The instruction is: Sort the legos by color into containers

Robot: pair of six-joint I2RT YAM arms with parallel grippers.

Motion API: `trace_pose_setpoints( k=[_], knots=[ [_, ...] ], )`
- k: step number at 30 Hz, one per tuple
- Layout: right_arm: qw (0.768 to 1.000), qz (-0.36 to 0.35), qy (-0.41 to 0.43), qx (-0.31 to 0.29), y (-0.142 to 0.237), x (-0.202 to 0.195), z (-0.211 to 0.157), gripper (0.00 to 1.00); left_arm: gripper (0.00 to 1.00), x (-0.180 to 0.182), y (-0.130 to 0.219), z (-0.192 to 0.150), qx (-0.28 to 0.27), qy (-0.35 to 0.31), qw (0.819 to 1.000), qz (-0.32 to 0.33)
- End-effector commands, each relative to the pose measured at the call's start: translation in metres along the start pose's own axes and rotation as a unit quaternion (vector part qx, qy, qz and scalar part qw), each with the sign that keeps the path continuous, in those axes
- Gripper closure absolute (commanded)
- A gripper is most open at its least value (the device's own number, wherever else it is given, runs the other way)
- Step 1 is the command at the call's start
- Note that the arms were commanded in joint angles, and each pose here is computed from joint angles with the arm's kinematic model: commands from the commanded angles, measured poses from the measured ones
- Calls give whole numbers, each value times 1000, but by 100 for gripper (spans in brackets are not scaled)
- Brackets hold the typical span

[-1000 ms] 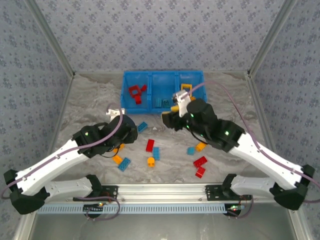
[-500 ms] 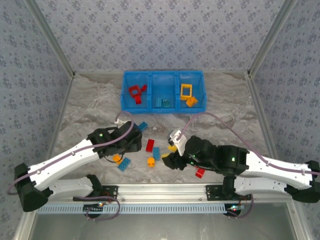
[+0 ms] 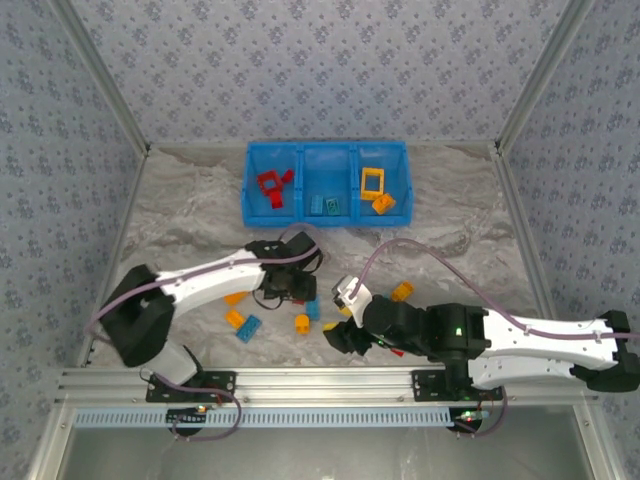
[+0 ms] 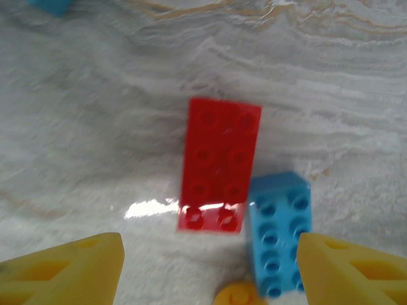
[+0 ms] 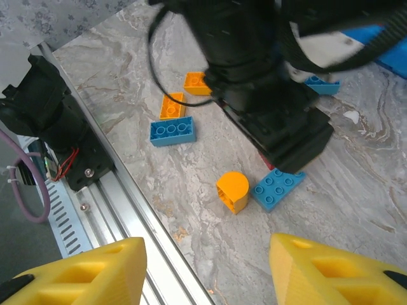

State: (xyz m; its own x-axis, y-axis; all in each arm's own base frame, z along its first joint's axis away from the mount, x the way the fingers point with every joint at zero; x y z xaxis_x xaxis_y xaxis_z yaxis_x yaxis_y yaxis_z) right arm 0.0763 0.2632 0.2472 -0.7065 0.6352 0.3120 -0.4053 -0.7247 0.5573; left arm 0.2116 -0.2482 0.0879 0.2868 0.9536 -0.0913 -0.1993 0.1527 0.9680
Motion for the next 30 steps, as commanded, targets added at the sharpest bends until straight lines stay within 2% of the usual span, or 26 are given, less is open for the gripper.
trace_pose_setpoints(
  k=[1, 6, 11, 15, 19, 21, 24, 30],
  knots=[
    [999, -23, -6, -27, 3, -6, 3, 41, 28, -15, -4, 22, -5, -27, 999, -17],
    [999, -28, -9, -39, 2, -5, 5, 39, 28, -5, -13, 33, -6, -34, 998, 44],
    [999, -27, -11, -38, 1, -4, 5, 39, 29, -3, -26, 36, 0, -35, 998, 57],
    [999, -28, -12, -36, 0, -4, 4, 39, 41, 3, -41, 35, 19, -23, 998, 56],
    [999, -30, -15, -35, 0, -5, 3, 39, 46, 7, -45, 33, 25, -22, 998, 59],
    [999, -34, -18, -34, -1, -7, 2, 39, 54, 7, -46, 32, 28, -23, 998, 57],
    [999, -36, -19, -33, -3, -8, 0, 39, 71, 8, -46, 30, 27, -20, 998, 60],
    [997, -48, -22, -48, -2, -12, 6, 39, 73, 11, -20, 44, -14, -22, 997, 71]
  ],
)
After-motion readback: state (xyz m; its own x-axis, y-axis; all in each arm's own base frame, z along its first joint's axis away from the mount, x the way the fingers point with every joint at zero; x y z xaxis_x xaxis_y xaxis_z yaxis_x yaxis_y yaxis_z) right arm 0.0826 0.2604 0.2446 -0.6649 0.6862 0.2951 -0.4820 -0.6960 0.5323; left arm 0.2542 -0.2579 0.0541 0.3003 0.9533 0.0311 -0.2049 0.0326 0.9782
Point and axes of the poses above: each hand's point on the last joint's axis, 136 mm out from that joint toward the fingers, its own y axis back along the fingers, its own x axis along the line the jaws close on, z = x × y, the point moved 3 cm from there along y, back along the fingers, and after that the axes turned 10 degrees about -y, right-handed, at the moved point
